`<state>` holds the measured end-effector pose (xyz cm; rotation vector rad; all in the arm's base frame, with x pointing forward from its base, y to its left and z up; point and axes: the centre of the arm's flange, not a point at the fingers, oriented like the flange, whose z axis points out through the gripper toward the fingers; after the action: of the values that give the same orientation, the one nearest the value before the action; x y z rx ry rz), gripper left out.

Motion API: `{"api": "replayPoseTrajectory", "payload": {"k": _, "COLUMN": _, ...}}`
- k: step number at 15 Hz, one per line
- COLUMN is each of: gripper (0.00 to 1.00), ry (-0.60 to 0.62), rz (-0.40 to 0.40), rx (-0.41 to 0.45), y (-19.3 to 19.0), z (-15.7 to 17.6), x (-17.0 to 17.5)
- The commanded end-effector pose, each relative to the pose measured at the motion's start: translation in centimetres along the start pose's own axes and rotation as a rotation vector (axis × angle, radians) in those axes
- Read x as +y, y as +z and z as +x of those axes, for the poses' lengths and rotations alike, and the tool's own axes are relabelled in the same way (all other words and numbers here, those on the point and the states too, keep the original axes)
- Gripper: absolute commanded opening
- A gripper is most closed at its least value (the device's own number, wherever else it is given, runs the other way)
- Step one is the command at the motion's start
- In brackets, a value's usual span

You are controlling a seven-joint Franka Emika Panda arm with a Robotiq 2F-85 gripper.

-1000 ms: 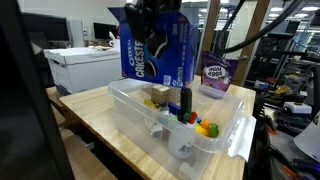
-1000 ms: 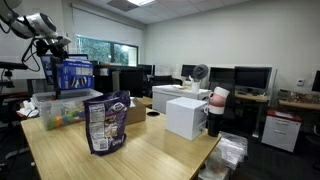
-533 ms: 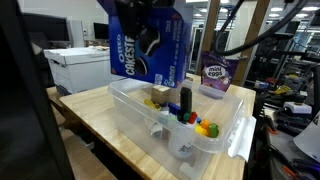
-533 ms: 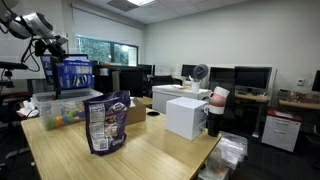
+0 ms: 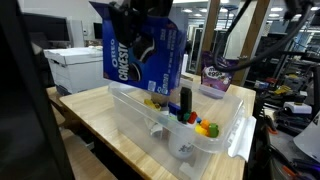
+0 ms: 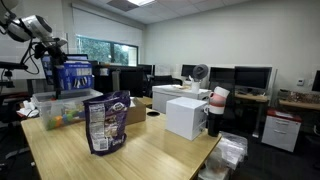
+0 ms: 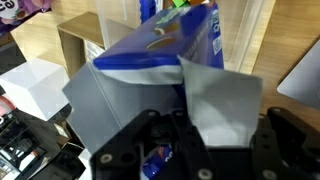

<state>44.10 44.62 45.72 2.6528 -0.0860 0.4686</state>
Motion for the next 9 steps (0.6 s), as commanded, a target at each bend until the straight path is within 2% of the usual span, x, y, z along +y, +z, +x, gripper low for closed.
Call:
{"api": "replayPoseTrajectory", "payload": {"k": 1, "gripper": 0.01, "ry": 0.052, "rz": 0.006, "rx": 0.046, "y": 1.2, "z": -2.7, "x": 2.0}}
{"api": "replayPoseTrajectory", "payload": {"k": 9, "gripper": 0.01, "ry": 0.113, "rz": -0.041, "rx": 0.036, "y": 1.6, "z": -4.6, "x": 3.0}}
